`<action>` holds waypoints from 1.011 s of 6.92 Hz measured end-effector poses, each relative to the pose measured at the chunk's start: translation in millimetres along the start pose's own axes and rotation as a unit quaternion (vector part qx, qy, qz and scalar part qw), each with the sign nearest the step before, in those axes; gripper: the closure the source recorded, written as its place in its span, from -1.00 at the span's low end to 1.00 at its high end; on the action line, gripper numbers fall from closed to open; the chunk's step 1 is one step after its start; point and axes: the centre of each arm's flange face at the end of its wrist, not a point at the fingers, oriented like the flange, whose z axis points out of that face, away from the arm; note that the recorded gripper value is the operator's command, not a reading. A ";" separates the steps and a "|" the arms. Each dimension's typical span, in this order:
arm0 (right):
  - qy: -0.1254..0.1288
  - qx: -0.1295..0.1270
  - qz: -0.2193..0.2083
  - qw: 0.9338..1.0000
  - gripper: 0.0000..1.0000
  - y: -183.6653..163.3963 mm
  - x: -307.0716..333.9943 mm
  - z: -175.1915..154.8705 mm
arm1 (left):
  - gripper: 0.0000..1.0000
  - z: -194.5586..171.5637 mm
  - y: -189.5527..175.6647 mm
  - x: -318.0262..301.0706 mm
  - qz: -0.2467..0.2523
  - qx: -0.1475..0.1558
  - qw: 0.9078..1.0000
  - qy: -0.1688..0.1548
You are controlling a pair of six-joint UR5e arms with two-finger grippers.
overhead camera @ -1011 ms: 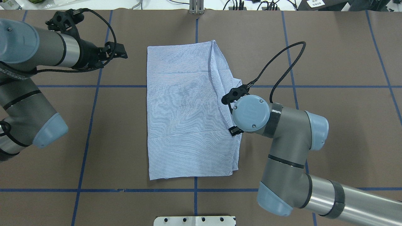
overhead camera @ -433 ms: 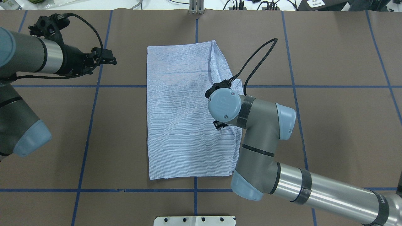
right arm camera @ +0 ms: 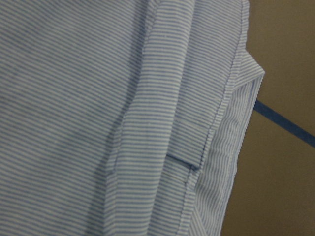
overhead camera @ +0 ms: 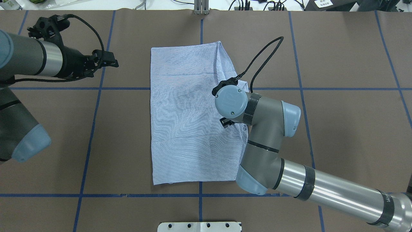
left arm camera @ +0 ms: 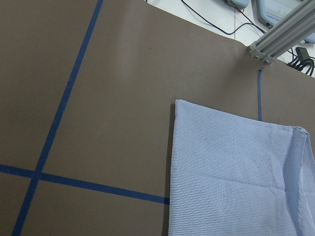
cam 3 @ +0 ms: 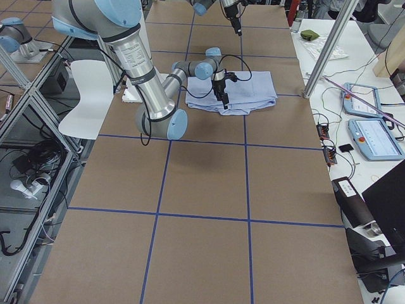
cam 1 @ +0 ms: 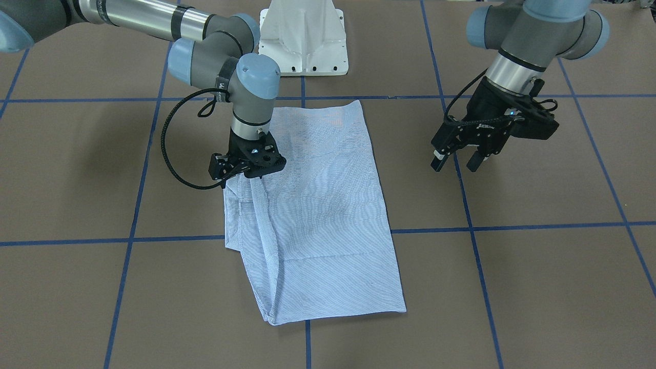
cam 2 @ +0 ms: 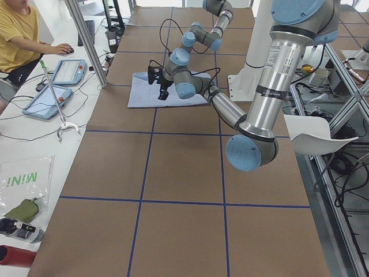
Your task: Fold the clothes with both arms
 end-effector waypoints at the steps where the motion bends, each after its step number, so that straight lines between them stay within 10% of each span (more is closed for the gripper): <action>1: 0.003 -0.002 -0.006 1.000 -1.00 -5.2 20.6 2.7 | -0.99 0.1 0.0 -0.2 0.000 0.000 1.000 0.000; 4: -0.001 0.001 -0.004 1.000 -1.00 9.0 81.2 -1.9 | -0.99 0.0 -0.1 0.5 0.000 0.000 1.000 0.000; 7: -0.054 0.005 0.166 0.985 -1.00 39.0 46.4 -37.4 | -0.99 0.1 -0.1 0.5 0.000 0.000 1.000 0.000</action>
